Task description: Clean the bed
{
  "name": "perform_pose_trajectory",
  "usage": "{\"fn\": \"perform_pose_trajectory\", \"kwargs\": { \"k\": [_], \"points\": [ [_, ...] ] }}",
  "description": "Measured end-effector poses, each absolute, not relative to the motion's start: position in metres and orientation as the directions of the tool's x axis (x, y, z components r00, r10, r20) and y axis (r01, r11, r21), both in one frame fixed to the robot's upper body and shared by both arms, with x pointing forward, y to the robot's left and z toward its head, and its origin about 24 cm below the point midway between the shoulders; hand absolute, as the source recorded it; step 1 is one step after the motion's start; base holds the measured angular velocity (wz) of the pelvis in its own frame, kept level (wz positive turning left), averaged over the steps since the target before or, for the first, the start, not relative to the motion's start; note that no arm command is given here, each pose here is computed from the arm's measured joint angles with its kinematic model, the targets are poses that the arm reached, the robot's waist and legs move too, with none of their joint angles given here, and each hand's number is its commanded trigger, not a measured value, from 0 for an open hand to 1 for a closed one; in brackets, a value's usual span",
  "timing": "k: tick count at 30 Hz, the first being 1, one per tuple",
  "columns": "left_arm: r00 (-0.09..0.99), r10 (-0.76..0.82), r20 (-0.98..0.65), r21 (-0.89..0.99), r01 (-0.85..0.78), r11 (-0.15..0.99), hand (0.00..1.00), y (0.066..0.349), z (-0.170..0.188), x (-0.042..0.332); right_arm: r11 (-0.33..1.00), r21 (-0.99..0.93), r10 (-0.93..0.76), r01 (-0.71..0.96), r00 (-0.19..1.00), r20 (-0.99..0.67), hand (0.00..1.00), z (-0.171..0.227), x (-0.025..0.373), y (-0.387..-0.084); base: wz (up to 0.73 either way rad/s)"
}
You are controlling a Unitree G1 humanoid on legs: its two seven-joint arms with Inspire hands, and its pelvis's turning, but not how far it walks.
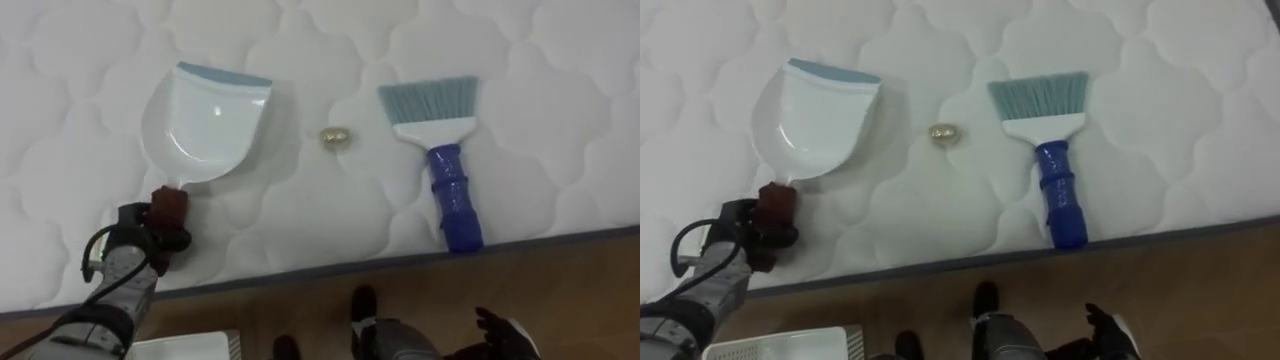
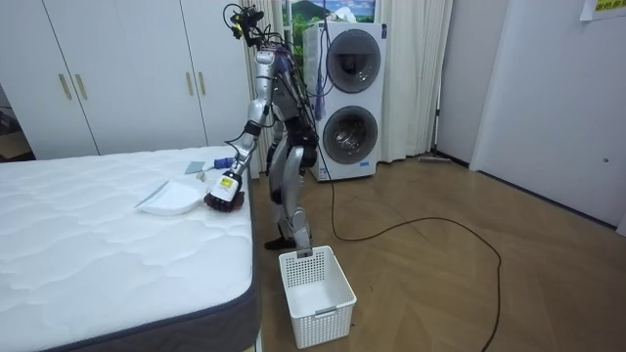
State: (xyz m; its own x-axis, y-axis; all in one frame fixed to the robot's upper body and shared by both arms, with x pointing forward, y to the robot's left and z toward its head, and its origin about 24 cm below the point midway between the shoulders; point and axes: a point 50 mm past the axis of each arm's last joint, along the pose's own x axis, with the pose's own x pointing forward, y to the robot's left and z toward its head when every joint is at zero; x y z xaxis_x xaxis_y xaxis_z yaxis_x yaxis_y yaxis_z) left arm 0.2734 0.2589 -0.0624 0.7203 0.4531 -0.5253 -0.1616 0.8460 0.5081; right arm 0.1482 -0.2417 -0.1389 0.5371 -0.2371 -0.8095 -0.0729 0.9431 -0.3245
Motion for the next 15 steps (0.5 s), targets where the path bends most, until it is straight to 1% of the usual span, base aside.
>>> {"fn": "perform_pose_trajectory", "kwargs": {
  "k": [9,15],
  "points": [
    [0.708,0.407,-0.577,0.472,-0.118,0.874,1.0,0.2581,-0.0674,0.2696,0.947,-0.316,-0.234,-0.066,0.531,-0.814,0.0,-0.14,0.1461,-0.2407,0.0],
    [0.715,0.41,-0.566,0.506,-0.092,0.858,1.0,0.2621,-0.0655,0.27,0.948,-0.313,-0.237,-0.057,0.529,-0.815,0.0,-0.1402,0.1448,-0.2414,0.0]
  ]
}}
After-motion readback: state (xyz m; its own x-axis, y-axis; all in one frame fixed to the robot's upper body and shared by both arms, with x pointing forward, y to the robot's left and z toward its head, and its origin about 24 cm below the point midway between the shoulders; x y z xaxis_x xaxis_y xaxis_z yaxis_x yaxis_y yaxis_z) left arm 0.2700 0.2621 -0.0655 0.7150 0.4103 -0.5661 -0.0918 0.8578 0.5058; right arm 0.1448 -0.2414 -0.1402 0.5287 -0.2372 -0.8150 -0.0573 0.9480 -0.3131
